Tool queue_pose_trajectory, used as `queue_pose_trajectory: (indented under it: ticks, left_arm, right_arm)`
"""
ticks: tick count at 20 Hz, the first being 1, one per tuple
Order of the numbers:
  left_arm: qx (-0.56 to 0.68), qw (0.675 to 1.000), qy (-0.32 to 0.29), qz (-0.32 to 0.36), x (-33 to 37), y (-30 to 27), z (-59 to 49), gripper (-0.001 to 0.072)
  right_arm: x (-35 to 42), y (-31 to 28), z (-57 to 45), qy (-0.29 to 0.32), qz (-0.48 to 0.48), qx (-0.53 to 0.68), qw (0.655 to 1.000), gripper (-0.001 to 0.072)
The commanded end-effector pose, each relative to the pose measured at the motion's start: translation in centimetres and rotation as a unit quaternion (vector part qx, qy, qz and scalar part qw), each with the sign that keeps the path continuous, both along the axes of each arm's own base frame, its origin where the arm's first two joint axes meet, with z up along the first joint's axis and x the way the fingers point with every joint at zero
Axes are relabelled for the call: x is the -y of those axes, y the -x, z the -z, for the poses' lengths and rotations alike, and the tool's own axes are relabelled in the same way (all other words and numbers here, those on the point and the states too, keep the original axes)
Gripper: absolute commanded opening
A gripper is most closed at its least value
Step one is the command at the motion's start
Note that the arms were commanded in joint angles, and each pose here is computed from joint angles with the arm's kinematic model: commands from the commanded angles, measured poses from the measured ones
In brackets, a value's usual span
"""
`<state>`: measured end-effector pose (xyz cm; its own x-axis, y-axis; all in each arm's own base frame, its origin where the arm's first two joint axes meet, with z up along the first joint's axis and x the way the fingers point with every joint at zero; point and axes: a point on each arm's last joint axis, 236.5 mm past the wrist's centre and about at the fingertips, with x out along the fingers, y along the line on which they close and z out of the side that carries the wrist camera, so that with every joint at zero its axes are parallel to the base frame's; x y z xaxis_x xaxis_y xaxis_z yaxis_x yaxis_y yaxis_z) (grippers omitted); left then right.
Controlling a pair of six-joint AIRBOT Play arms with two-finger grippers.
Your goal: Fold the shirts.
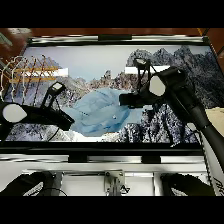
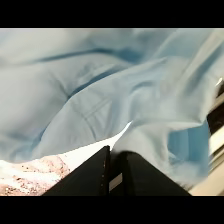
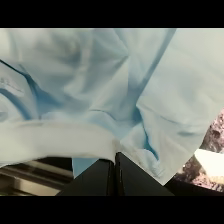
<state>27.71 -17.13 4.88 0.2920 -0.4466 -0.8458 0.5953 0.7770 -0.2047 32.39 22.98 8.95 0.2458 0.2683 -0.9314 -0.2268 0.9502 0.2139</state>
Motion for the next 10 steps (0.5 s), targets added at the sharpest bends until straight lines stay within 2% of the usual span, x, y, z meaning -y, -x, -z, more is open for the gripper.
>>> queue_pose_trajectory:
  ticks: [1, 2, 3, 5, 8, 9, 10]
  left_arm:
    - [-0.002, 0.999, -0.001, -0.044, -0.8, -0.5, 2.6, 0.0169]
    - [0.008, 0.999, -0.001, -0.05, -1.1, -1.1, 1.9, 0.0171]
    - [0.022, 0.998, 0.0, -0.058, -1.6, -2.0, 0.9, 0.0254]
    - [0.047, 0.996, 0.009, -0.073, -2.0, -3.5, -1.4, 0.072]
    - [0.021, 0.997, 0.044, -0.057, 0.0, -2.3, -2.4, 0.072]
    - [-0.015, 0.998, 0.045, -0.039, 0.9, -0.6, -1.3, 0.0679]
    - [-0.044, 0.998, 0.033, -0.02, 1.4, 1.0, 0.3, 0.0492]
  right_arm:
    - [-1.6, 2.3, 0.8, 0.018, -0.047, -0.026, 0.998, 0.0076]
    - [-1.6, 2.4, 1.0, 0.022, -0.048, -0.027, 0.998, 0.0076]
    - [-1.5, 2.4, 1.0, 0.023, -0.048, -0.027, 0.998, 0.0076]
    - [-1.4, 2.4, 1.0, 0.026, -0.048, -0.027, 0.998, 0.0076]
    - [-1.6, 2.1, 1.0, 0.023, -0.047, -0.023, 0.998, 0.0076]
    - [-1.6, 2.1, 1.1, 0.024, -0.047, -0.023, 0.998, 0.0076]
    - [-1.6, 2.0, 1.3, 0.025, -0.047, -0.024, 0.998, 0.0076]
